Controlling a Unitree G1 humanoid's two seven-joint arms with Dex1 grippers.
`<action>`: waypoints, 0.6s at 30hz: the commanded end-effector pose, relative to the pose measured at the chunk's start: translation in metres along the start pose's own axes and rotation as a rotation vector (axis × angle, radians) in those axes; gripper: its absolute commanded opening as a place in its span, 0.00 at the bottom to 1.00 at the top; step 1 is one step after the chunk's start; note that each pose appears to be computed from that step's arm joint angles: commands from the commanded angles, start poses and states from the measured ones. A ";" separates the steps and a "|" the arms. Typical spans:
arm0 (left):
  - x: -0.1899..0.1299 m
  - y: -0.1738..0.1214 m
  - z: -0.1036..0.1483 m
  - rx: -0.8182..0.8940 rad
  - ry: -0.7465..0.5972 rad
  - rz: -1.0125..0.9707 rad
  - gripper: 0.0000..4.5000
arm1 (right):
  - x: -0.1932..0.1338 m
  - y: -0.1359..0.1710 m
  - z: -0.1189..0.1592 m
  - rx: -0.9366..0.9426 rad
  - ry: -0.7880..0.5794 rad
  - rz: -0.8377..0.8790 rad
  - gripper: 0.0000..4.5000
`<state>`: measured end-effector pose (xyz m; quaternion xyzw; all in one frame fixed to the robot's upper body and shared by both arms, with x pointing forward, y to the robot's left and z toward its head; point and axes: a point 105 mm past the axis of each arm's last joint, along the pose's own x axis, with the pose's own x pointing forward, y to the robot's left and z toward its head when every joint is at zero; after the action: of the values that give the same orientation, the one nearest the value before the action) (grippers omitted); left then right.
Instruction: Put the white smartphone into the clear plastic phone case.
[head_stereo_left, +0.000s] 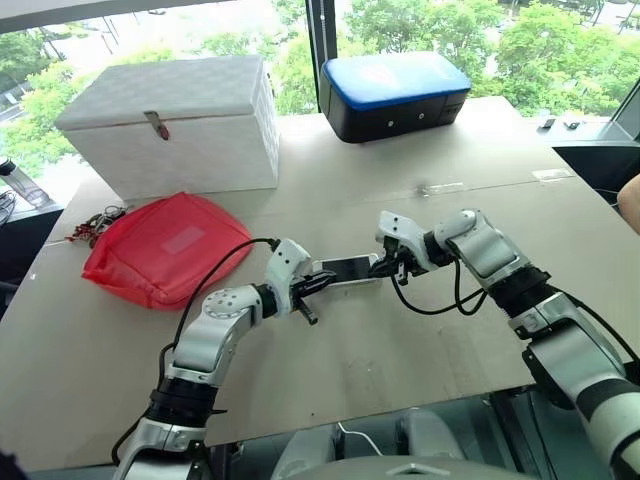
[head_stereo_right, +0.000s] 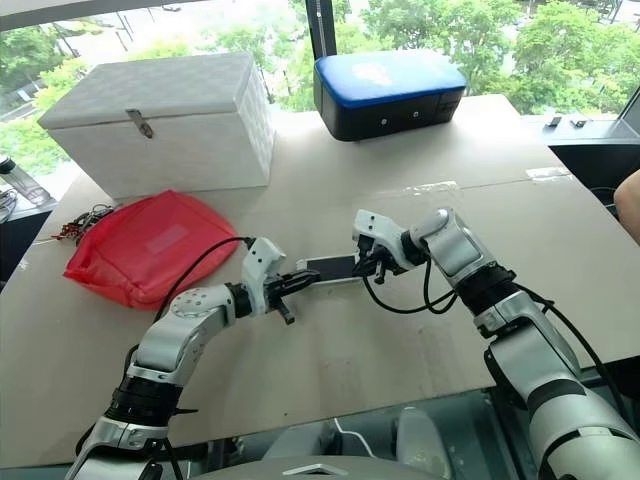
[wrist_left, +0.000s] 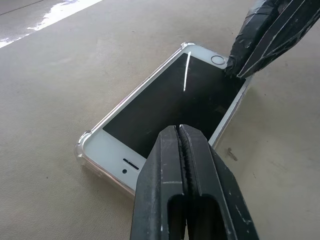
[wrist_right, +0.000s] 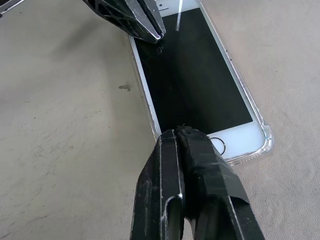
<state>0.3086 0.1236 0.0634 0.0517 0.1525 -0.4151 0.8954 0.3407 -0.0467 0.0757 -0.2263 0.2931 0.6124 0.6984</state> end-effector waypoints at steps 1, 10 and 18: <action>-0.001 -0.003 0.009 0.024 -0.025 0.001 0.01 | 0.031 0.027 -0.100 0.242 0.322 0.090 0.00; 0.002 -0.005 0.009 0.013 -0.035 0.000 0.01 | 0.030 0.031 -0.117 0.281 0.401 0.085 0.00; 0.004 -0.005 0.008 0.016 -0.034 -0.005 0.01 | 0.027 0.030 -0.122 0.301 0.419 0.076 0.00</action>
<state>0.3074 0.1189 0.0597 0.0450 0.1553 -0.4133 0.8961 0.3404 -0.0472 0.0693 -0.2295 0.3105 0.6080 0.6937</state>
